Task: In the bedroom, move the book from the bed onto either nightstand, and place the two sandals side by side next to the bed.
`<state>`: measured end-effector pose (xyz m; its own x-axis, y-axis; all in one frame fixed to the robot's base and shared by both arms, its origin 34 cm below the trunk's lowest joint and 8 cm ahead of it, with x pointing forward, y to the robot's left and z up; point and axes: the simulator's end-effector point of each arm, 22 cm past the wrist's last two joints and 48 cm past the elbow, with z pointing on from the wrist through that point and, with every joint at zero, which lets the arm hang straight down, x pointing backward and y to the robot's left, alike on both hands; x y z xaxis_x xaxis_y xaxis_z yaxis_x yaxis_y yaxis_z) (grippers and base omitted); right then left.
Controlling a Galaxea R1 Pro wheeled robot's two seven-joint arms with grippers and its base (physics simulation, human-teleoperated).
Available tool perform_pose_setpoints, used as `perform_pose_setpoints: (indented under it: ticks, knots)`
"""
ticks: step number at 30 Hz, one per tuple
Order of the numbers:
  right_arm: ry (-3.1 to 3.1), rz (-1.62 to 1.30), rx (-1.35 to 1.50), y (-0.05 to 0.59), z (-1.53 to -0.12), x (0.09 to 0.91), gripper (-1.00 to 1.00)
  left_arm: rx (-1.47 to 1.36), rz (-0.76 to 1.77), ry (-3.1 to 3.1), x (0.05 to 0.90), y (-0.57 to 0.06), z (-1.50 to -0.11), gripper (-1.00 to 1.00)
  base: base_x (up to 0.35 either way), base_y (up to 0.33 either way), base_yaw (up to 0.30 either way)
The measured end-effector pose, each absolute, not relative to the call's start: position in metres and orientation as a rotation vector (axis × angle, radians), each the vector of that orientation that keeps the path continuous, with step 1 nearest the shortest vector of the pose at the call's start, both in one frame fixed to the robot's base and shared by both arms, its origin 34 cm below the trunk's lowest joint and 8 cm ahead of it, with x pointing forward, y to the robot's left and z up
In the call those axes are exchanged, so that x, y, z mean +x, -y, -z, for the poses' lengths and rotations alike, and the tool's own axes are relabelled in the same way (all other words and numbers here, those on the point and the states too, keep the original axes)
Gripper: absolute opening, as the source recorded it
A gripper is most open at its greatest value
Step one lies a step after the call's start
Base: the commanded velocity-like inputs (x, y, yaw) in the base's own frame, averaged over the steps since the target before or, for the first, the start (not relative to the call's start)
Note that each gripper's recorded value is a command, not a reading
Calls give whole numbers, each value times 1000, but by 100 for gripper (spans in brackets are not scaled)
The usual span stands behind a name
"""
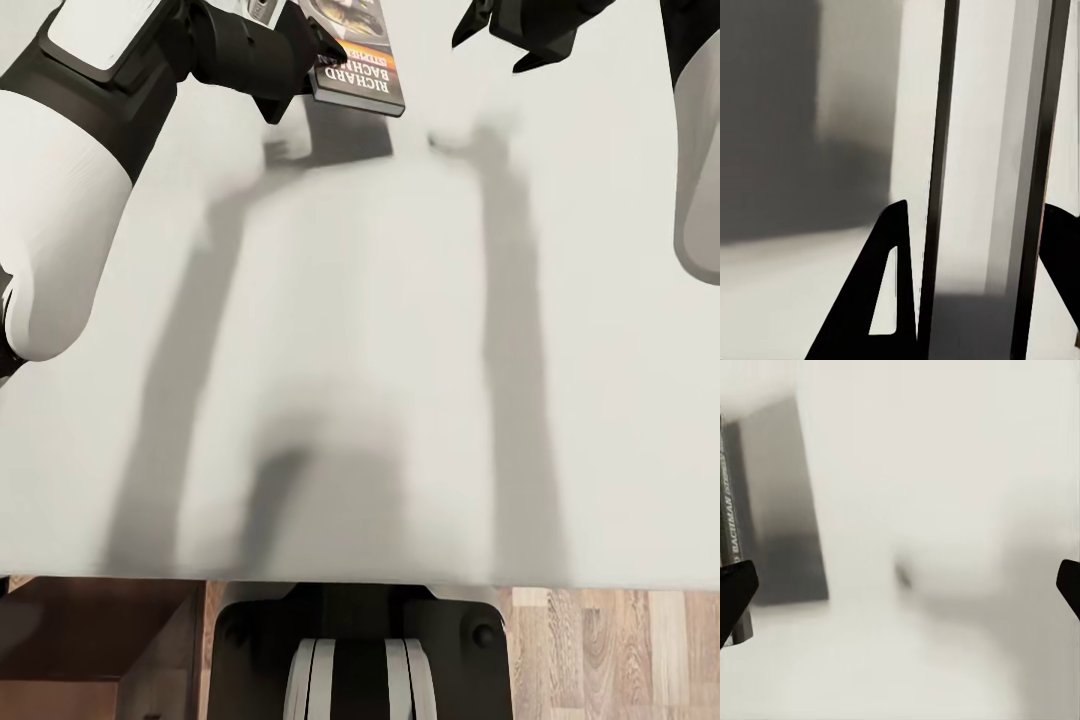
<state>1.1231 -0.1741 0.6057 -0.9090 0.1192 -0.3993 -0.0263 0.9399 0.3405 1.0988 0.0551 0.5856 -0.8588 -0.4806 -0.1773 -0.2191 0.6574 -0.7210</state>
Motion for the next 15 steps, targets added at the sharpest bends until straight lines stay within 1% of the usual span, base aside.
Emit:
perform_pose_setpoints:
  ticks: [15]
  knots:
    - [-2646,-460,44,173,-631,1128,100,-538,1019,-2511,1103,-56,-608,-100,0,0,0]
